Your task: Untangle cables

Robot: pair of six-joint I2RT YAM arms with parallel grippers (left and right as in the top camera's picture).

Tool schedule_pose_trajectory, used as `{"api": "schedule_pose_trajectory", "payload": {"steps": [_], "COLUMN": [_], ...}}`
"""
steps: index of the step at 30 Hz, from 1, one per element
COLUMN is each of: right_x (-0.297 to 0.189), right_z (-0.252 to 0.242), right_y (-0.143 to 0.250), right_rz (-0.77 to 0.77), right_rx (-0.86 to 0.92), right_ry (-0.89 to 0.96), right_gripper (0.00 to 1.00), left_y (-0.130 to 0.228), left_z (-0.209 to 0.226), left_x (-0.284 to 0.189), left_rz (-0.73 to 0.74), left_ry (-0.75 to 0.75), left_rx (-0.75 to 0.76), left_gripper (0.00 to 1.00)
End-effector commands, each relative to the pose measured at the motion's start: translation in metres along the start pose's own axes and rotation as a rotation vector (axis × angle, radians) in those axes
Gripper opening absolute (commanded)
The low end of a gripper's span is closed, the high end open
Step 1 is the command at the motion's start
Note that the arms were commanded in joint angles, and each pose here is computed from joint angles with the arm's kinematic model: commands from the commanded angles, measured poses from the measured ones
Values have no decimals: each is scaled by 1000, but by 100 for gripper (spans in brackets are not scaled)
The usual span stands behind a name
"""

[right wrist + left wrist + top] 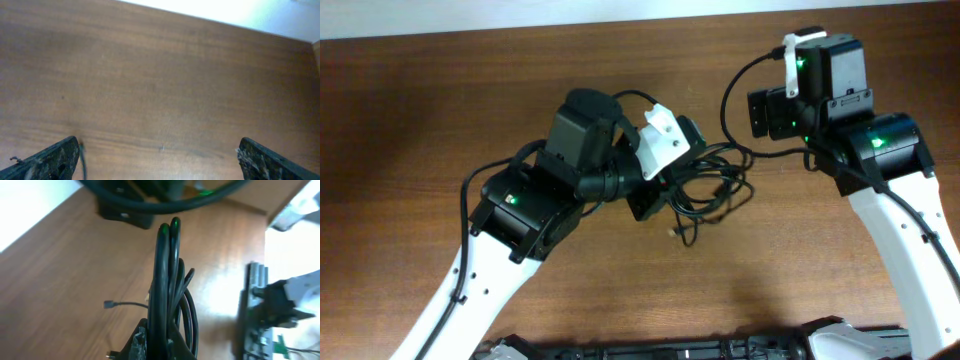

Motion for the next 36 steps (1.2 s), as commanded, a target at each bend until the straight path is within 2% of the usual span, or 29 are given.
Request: {"api": "schedule_pose_trajectory", "payload": {"steps": [1, 6, 12, 15, 19, 26, 31, 35, 36], "right_x": [-1, -8, -27, -37, -51, -68, -69, -79, -79], "right_z": [1, 11, 32, 32, 31, 32, 34, 55, 56], "right_y": [3, 8, 5, 3, 2, 12, 15, 11, 9], "right_rz": [26, 33, -14, -38, -63, -59, -45, -57, -53], "right_rx": [12, 11, 18, 51, 106, 103, 102, 108, 166], "right_ry": [-17, -94, -274, -294, -309, -343, -354, -521, -529], "right_gripper": [99, 99, 99, 99, 99, 99, 99, 99, 99], "left_y": [-7, -3, -5, -15, -29, -48, -59, -70, -73], "left_z": [18, 41, 58, 62, 61, 56, 38, 27, 24], "left_x": [-11, -17, -25, -28, -29, -30, -28, -30, -31], "left_rz": [-7, -1, -40, -99, -161, -241, -279, -321, -337], "left_ry": [-158, -311, -354, -364, -341, -291, -163, -94, -72], "left_rx": [0, -121, -233, -276, -253, -211, -127, -81, -67], "left_gripper": [0, 0, 0, 0, 0, 0, 0, 0, 0]}}
Point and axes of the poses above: each gripper's point midway between its finger pads, its own x axis out along the fingers, its own z axis along the line the jaws close on, y = z × x, the point moved 3 cm from there along -x, back along the fingers, and after that the axes turned 3 degrees about -x, right-handed, at the moved point
